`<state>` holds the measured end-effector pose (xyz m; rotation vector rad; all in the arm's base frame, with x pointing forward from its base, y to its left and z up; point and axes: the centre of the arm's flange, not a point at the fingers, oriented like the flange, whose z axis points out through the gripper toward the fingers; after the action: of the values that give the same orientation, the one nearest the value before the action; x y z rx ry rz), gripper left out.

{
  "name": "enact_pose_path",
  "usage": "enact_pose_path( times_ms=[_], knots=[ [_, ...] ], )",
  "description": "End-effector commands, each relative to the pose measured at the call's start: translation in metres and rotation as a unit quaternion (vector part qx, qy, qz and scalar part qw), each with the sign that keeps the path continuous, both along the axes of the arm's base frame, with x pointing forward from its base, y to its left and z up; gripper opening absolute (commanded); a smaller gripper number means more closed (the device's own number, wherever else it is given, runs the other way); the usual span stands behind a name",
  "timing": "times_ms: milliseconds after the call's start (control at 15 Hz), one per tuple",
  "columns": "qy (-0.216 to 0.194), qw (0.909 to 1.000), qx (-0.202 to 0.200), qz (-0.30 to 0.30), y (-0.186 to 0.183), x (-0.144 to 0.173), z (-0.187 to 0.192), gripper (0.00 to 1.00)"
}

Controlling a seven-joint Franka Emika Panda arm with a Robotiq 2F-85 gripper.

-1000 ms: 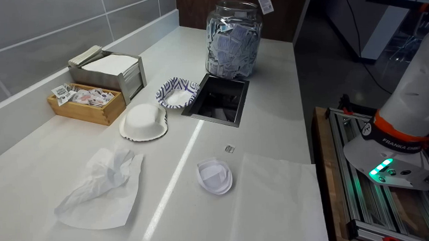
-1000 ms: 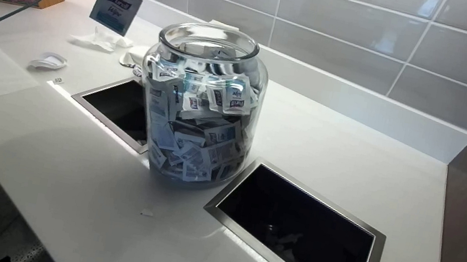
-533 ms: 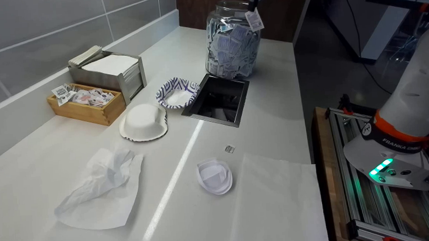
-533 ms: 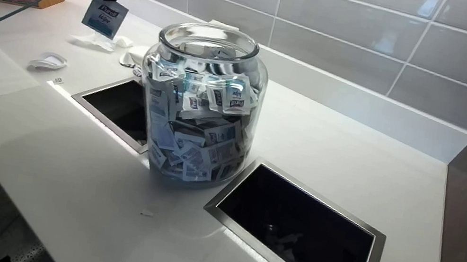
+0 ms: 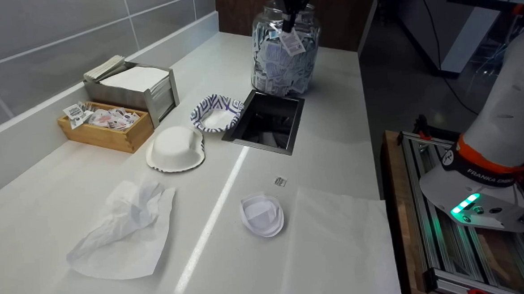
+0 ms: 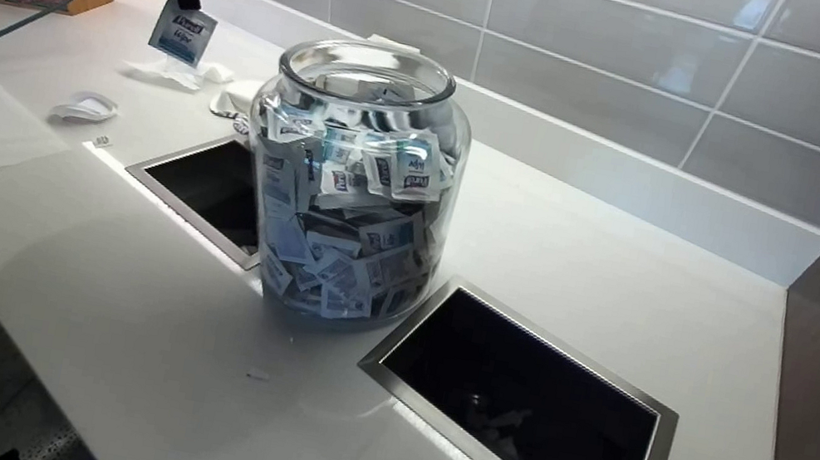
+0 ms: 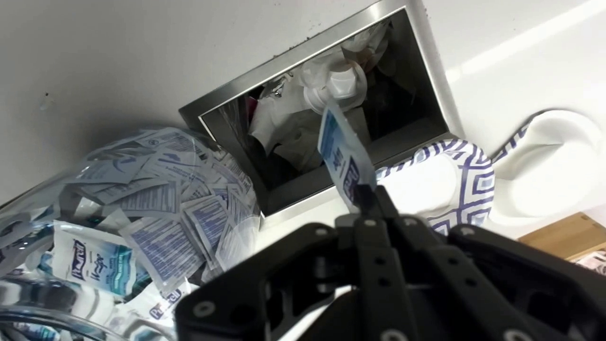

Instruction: Remove one sachet from the glass container and put it on the left side of the counter

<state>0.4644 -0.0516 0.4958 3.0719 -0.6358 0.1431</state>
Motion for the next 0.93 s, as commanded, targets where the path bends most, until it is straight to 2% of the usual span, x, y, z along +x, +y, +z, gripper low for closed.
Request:
enact_pose_path(
  times_ms=[0,267,600,867],
  knots=[
    [-0.001,1.0000,0.000,-0.002,-0.003,0.000,0.001,0.01],
    [-0.006,0.9999,-0.005,0.010,0.002,0.001,0.000,0.00],
    [-0.024,0.9920,0.027,0.121,0.072,0.034,-0.010,0.00],
    [-0.007,0.9800,0.055,0.191,0.121,0.045,-0.026,0.00]
  ],
)
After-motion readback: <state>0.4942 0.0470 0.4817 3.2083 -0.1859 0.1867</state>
